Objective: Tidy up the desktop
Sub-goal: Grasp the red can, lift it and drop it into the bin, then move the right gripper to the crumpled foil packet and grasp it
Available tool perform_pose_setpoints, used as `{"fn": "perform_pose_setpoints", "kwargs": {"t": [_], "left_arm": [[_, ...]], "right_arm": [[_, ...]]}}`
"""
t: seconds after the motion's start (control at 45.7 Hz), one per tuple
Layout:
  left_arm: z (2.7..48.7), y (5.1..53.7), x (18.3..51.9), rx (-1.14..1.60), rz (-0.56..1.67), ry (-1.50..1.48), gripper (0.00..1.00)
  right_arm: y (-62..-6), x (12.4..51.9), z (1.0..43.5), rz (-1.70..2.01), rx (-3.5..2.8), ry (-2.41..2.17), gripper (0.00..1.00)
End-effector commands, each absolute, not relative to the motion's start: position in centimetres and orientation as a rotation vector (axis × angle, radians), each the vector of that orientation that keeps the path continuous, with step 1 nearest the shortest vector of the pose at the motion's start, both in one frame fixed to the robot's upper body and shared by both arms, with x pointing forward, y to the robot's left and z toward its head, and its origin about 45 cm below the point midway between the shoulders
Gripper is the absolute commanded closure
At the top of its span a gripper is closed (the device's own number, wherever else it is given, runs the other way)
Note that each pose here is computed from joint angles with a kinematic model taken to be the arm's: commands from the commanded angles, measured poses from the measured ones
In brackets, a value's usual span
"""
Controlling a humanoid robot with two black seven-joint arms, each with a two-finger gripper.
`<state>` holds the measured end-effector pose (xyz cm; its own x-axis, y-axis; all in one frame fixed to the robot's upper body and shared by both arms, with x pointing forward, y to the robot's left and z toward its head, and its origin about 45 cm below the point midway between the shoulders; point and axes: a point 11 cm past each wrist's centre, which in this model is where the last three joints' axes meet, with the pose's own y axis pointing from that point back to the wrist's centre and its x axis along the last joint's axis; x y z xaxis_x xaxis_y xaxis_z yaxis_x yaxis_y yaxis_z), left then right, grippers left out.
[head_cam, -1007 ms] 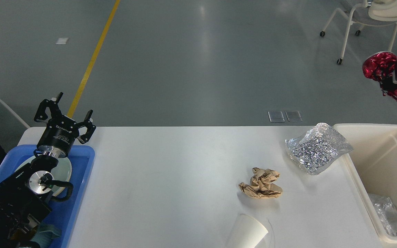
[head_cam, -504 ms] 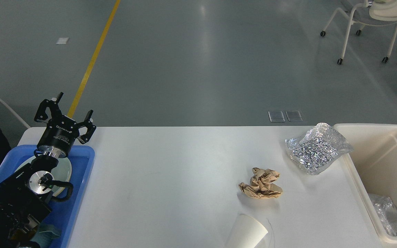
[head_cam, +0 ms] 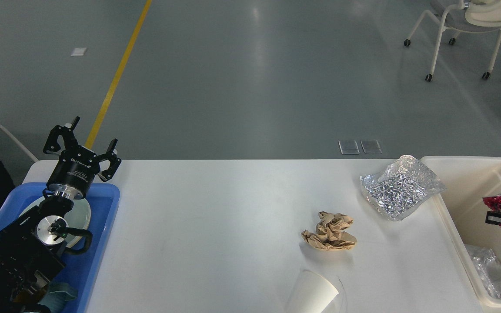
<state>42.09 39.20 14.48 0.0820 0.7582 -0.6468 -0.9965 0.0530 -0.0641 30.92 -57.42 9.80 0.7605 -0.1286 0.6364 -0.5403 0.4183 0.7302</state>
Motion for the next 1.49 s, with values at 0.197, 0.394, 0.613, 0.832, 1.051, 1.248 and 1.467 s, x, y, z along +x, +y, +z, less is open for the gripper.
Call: {"fn": "perform_pose_setpoints", "kwargs": {"t": [0.197, 0.394, 0.613, 0.832, 1.051, 1.248, 1.467], "left_arm": [[14.5, 39.2, 42.1, -0.580, 1.427, 0.514, 0.00], [14.5, 39.2, 42.1, -0.580, 1.427, 0.514, 0.00], [14.5, 39.2, 42.1, -0.582, 1.426, 0.514, 0.00], [14.5, 39.2, 42.1, -0.582, 1.426, 0.514, 0.00], [14.5, 39.2, 42.1, -0.581, 1.426, 0.515, 0.00], [14.5, 39.2, 42.1, -0.582, 1.426, 0.514, 0.00], [14.5, 39.2, 42.1, -0.581, 1.426, 0.514, 0.00]], "right_arm": [[-56.4, 31.0, 9.4, 0.250, 1.176, -0.691, 0.00], [-49.9, 34.7, 19.2, 0.105, 1.490, -0.773, 0.00], [-35.3, 34.2, 32.6, 0.143, 1.784, -0.444, 0.00], [-28.1, 32.1, 46.4, 0.299, 1.785, -0.181, 0.00], [-25.8, 30.7, 52.1, 0.423, 1.776, -0.146, 0.00], [-28.9, 34.9, 47.5, 0.361, 1.755, -0.244, 0.00], [-37.3, 42.6, 33.3, 0.303, 1.556, -0.492, 0.00]]}}
